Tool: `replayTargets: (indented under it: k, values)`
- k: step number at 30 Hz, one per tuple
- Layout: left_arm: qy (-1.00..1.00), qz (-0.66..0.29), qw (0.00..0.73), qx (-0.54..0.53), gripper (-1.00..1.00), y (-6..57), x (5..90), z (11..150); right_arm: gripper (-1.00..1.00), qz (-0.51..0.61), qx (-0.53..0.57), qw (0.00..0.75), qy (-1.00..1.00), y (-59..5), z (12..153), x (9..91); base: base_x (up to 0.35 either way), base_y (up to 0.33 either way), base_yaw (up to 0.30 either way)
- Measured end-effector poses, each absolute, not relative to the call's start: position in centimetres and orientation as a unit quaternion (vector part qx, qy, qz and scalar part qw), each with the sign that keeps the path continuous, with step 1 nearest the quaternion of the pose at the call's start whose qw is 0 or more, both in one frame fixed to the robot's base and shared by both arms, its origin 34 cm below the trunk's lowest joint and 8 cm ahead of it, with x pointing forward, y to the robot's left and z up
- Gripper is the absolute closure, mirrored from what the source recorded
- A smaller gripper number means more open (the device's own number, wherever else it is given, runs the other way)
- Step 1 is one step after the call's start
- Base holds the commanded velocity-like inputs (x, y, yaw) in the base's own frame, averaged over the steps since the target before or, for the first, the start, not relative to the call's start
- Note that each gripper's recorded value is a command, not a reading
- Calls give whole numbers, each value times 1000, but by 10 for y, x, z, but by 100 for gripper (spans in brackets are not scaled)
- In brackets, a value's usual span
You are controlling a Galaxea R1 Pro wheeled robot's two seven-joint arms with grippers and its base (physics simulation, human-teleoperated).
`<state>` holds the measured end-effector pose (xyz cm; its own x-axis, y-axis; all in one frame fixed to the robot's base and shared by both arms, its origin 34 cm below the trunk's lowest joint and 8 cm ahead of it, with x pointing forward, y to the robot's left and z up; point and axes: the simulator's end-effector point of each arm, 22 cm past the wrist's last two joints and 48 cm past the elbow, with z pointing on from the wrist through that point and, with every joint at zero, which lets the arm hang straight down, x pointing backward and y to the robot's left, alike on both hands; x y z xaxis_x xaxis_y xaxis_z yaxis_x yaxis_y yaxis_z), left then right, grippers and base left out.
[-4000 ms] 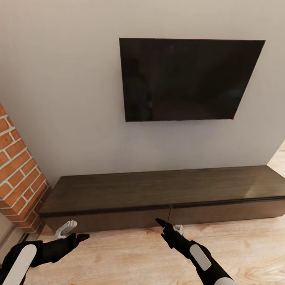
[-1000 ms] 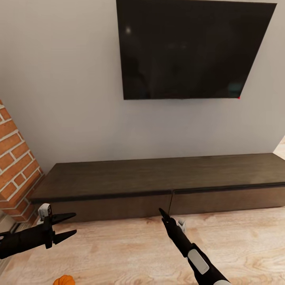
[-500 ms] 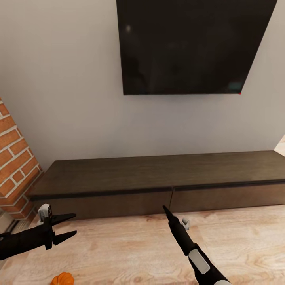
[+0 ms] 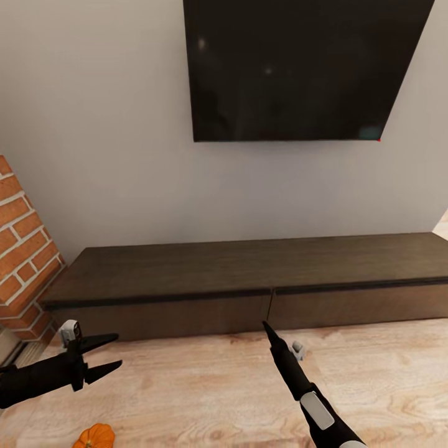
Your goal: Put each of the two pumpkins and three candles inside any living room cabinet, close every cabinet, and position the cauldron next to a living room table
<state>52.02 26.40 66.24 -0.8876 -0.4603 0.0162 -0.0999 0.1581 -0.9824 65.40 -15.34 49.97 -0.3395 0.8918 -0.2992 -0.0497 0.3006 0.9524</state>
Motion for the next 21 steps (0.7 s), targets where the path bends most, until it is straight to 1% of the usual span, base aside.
replayTargets:
  k: [6, 12, 21]
  values:
    - [724, -648, 148, -185, -100, 262, 514, 662, -100, 493, 324, 479, 650, -156, 487, 652, 0, 0, 0]
    - [721, -651, 147, -186, -100, 262, 510, 649, -100, 481, 342, 494, 639, -172, 474, 652, 0, 0, 0]
    - [722, -650, 146, -187, -100, 262, 504, 628, -100, 477, 351, 493, 637, -176, 450, 645, 0, 0, 0]
